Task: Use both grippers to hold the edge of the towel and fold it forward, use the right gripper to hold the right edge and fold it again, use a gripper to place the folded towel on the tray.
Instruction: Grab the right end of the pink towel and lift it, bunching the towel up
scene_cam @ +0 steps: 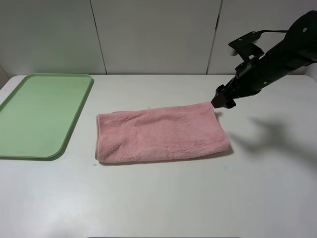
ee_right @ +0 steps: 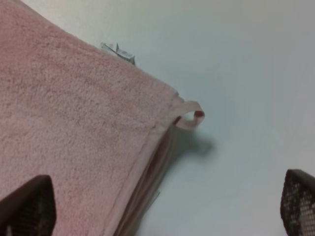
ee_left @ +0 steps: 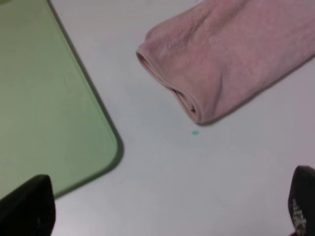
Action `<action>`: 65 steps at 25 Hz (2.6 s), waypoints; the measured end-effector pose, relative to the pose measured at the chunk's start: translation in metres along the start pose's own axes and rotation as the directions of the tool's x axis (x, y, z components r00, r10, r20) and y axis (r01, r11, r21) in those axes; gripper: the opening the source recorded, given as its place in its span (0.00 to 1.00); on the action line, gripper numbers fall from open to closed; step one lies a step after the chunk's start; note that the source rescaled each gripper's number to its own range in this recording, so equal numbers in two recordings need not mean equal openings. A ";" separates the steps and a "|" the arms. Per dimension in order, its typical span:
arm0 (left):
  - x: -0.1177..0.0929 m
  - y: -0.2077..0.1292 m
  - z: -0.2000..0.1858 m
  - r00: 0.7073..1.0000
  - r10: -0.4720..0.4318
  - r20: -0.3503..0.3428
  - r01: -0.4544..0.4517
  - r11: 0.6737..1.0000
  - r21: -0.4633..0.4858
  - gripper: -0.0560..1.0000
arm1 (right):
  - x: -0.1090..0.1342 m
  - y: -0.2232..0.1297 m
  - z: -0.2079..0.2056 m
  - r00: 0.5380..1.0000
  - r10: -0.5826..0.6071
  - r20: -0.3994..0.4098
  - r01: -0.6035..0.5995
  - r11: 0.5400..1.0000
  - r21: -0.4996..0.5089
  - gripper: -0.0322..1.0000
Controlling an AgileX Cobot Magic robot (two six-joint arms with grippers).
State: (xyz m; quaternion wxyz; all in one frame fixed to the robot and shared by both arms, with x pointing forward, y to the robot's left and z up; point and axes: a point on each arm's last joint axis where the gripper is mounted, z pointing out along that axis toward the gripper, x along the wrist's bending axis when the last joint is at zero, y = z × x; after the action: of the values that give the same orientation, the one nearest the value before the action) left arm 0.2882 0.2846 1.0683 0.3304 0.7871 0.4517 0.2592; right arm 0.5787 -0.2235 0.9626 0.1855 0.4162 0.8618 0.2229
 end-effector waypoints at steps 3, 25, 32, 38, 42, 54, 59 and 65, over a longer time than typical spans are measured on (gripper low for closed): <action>-0.003 -0.014 -0.004 0.999 -0.030 0.034 0.030 0.999 -0.009 0.94 | 0.000 0.000 0.000 1.000 0.009 0.000 -0.009 1.000 0.000 1.00; -0.010 -0.043 -0.009 0.993 -0.069 0.098 0.064 0.996 0.054 0.92 | 0.000 0.000 0.000 0.996 0.091 -0.003 -0.091 0.996 0.002 1.00; -0.008 -0.044 -0.009 0.988 -0.154 0.004 0.153 0.987 0.053 0.92 | 0.000 0.000 0.000 0.972 0.236 -0.003 -0.236 0.972 0.004 1.00; -0.006 -0.044 -0.010 0.954 -0.274 -0.127 0.281 0.959 0.043 0.92 | 0.000 0.000 0.000 0.943 0.333 -0.003 -0.333 0.943 0.005 1.00; -0.005 -0.045 -0.010 0.928 -0.323 -0.187 0.334 0.942 0.032 0.92 | 0.001 0.000 0.000 0.924 0.383 -0.004 -0.383 0.924 0.007 1.00; -0.014 -0.059 -0.029 0.920 -0.341 -0.194 0.319 0.938 -0.138 0.92 | 0.001 -0.001 0.000 0.841 0.542 -0.003 -0.541 0.841 0.011 1.00; -0.014 -0.059 -0.029 0.920 -0.341 -0.194 0.318 0.937 -0.143 0.92 | 0.000 -0.002 0.002 0.843 0.538 0.006 -0.538 0.843 0.000 1.00; -0.014 -0.059 -0.029 0.920 -0.341 -0.194 0.318 0.937 -0.143 0.92 | 0.001 -0.016 0.030 0.841 0.541 0.025 -0.541 0.838 0.069 1.00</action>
State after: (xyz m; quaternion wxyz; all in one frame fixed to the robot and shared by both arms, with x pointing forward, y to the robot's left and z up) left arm 0.2296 0.3025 1.0411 0.3607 0.6479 0.5962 0.3077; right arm 0.5835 -0.2241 0.9287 0.1015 0.6495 0.7164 0.2338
